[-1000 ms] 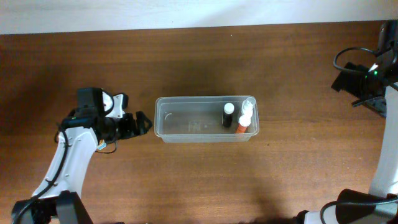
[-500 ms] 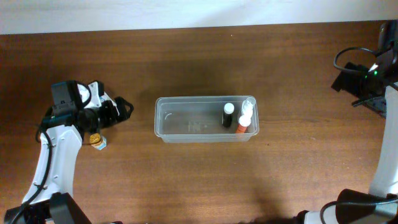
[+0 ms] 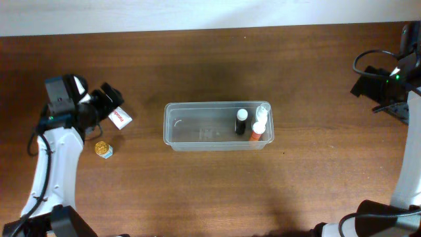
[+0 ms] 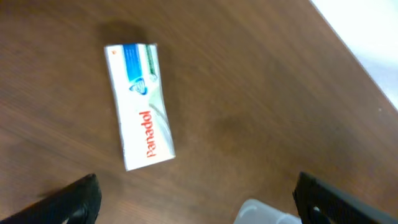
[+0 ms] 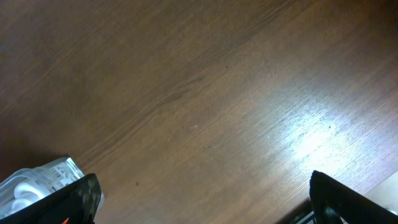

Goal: Pack container
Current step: 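Move the left gripper over the white Panadol box, then lower the left gripper and grasp the Panadol box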

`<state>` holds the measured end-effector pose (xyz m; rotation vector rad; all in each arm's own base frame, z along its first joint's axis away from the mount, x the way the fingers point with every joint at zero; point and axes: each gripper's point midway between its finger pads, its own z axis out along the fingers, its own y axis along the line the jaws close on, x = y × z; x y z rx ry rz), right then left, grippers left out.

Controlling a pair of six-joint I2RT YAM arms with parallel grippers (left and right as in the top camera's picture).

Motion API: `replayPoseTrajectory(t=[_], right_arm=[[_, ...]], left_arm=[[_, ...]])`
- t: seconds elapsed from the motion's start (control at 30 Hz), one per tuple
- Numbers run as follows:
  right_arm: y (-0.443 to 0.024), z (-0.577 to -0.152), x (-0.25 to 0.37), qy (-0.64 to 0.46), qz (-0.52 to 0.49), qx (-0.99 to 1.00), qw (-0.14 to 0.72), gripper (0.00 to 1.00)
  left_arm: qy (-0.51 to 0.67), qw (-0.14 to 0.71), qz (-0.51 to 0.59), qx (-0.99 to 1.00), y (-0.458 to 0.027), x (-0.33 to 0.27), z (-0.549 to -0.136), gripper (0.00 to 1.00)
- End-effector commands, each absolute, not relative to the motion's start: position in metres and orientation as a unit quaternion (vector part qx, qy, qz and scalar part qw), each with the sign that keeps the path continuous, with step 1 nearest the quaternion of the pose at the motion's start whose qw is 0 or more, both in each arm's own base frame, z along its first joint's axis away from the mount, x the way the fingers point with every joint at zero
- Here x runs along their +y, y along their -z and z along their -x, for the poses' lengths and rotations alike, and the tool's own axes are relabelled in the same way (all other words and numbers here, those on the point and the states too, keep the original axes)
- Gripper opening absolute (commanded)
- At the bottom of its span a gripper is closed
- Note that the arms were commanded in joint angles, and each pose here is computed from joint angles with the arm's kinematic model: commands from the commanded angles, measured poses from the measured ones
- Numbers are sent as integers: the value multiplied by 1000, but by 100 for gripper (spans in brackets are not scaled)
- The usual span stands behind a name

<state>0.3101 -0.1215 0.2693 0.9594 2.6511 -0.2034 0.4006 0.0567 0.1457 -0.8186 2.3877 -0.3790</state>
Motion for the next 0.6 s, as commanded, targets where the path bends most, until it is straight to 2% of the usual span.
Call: replayPoseTrajectory(t=[0.0,0.23,0.57], right_arm=[[-277,-309,-125,78,-336,923,170,98],[-277,-309,-125,78,-336,923,170,98],[-277,-309,-125,78,-336,923,170,98]], left_arm=[[110,295,301,900,-174,68,-413,99],[26,228,258,938,-201,73,-415,99],[33,139,258,956,-149,63,-420,99]])
